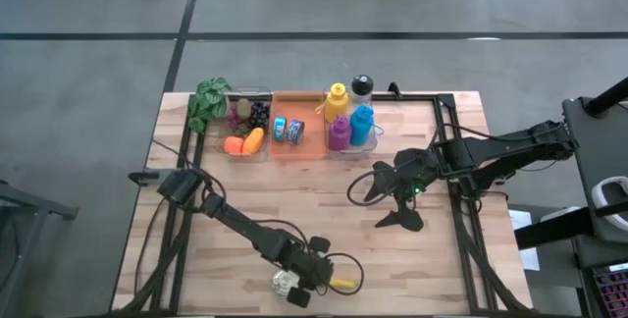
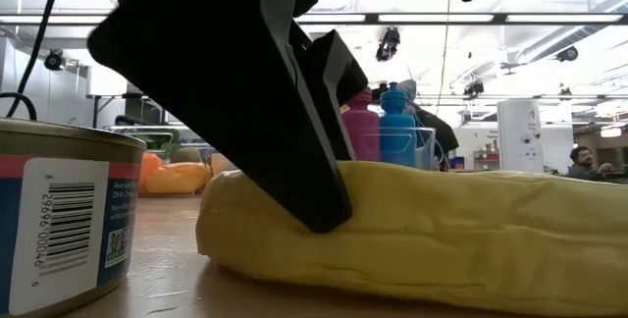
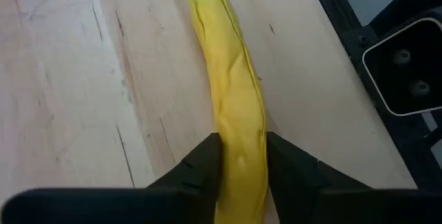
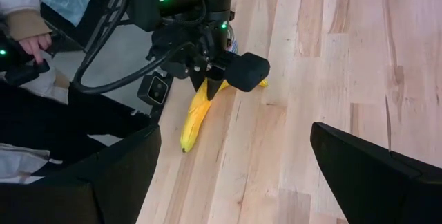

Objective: Pick & Place Food Item
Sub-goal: Put the yellow banana into the left transparent bin

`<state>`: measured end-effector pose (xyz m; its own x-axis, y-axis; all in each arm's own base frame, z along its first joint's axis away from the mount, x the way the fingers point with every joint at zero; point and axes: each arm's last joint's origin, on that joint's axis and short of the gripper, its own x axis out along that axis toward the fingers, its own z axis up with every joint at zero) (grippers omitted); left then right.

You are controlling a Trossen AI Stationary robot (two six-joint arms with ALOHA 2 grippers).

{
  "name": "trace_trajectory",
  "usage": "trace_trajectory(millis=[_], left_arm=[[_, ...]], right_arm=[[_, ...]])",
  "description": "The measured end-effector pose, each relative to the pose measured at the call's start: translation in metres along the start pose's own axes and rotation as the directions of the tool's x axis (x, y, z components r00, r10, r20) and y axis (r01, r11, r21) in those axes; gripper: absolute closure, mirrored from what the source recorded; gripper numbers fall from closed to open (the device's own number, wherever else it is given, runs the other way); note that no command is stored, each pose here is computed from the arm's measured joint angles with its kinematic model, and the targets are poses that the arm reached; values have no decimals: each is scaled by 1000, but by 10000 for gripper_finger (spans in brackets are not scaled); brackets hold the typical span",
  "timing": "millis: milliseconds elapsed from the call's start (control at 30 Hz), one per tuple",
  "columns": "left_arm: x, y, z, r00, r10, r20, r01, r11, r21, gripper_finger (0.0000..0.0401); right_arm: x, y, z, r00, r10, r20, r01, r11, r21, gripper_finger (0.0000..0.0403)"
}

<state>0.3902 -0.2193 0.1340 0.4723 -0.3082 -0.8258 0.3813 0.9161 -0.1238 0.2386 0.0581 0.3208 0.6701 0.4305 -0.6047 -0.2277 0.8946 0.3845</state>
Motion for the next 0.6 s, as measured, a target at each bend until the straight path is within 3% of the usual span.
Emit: trace_trajectory(millis=[167,333,600], left_arm=[[0,0,-1,1000,4,-12,-4,1000,31,332],[-6,2,0,998,66,-15,-65,997,36,342],[-60,6,7,975,217,-44,-217,976,9,344]], right_arm=[[0,0,0,1000,0,0,0,1000,-6,33],[0,0,0,1000,0,0,0,1000,-30,33],[0,0,0,1000,1,2,0,999,-34,33]])
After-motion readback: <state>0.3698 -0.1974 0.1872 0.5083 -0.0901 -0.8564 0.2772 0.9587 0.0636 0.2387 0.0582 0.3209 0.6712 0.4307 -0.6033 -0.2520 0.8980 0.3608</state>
